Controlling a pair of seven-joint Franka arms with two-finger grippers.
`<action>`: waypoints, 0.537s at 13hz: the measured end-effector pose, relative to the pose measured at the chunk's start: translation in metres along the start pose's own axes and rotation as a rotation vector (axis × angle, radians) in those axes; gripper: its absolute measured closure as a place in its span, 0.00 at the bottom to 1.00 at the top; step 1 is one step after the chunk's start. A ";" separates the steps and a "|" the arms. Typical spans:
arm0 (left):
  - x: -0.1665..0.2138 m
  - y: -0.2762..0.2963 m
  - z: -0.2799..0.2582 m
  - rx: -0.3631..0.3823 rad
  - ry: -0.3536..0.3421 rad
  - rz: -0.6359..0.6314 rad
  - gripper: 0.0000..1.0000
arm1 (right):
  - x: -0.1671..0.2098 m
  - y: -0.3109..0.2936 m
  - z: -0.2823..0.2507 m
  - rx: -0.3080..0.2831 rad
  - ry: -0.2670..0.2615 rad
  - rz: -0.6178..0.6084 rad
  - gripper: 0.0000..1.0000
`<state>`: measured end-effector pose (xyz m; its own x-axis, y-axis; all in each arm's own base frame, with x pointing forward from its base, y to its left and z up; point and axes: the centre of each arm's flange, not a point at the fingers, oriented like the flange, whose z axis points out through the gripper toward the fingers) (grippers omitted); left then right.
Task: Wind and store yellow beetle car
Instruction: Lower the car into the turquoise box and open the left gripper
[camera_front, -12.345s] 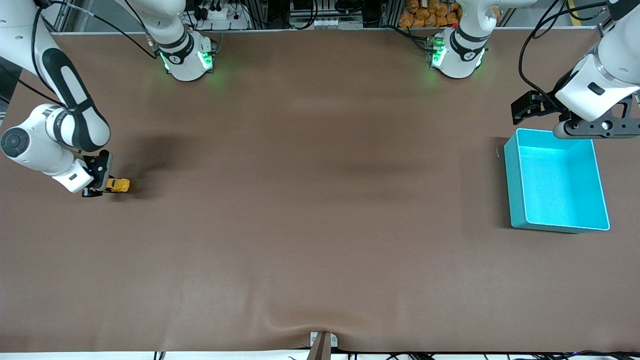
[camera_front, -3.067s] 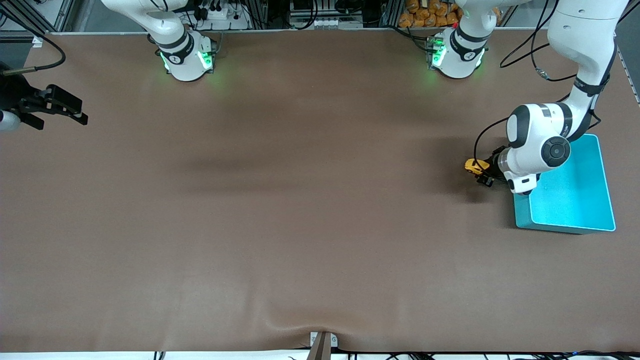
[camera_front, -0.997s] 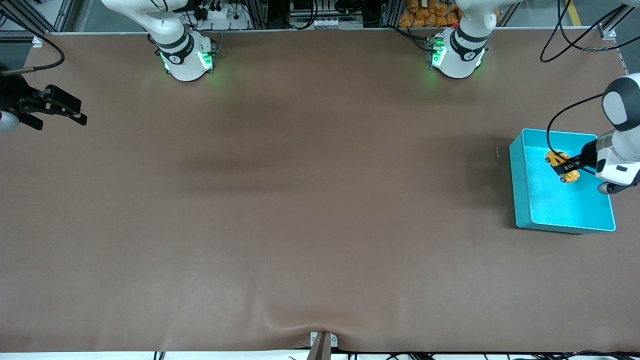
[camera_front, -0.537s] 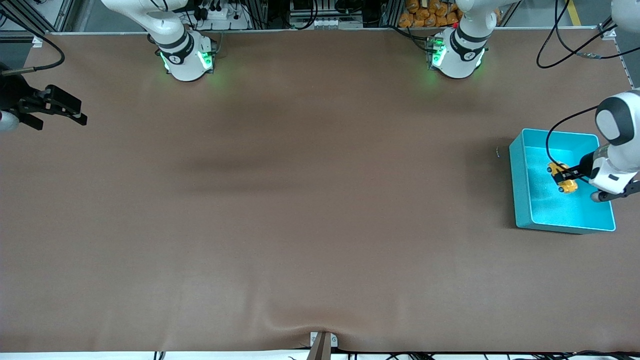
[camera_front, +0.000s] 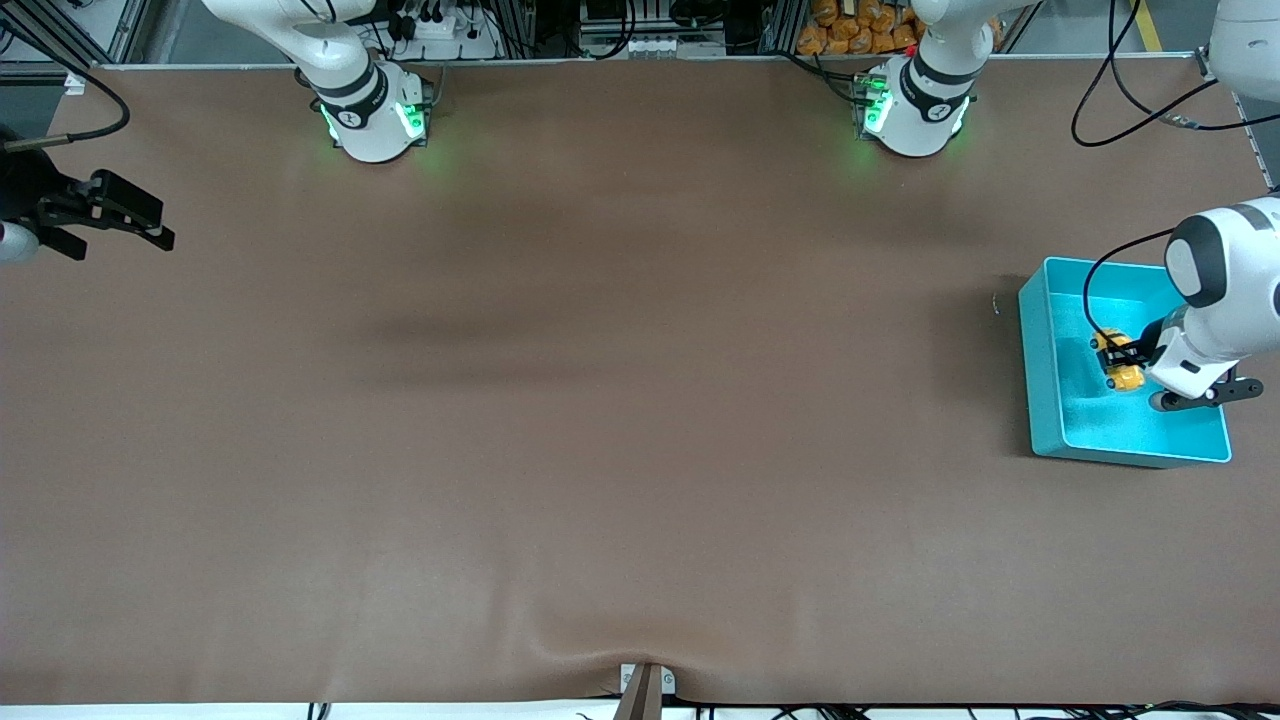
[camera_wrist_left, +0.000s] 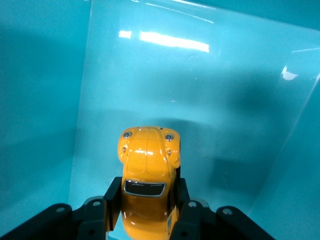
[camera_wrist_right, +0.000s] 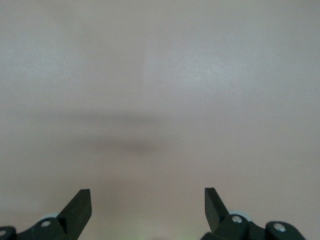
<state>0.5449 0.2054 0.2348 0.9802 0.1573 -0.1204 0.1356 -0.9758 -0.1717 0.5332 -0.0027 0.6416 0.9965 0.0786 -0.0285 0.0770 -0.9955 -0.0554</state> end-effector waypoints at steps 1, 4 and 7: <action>0.000 0.001 0.004 0.002 -0.005 0.004 0.54 | 0.000 0.000 0.000 0.000 0.000 0.000 0.00; 0.001 0.003 0.013 0.002 -0.016 0.011 0.54 | 0.000 0.000 0.000 0.000 0.000 0.000 0.00; 0.003 0.005 0.024 0.012 -0.012 0.028 0.54 | 0.000 0.000 0.000 0.000 -0.001 0.000 0.00</action>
<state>0.5447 0.2044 0.2102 0.9818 0.1315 -0.1367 0.1059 -0.9780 -0.1797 0.5332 -0.0026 0.6414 0.9965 0.0787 -0.0291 0.0770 -0.9955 -0.0555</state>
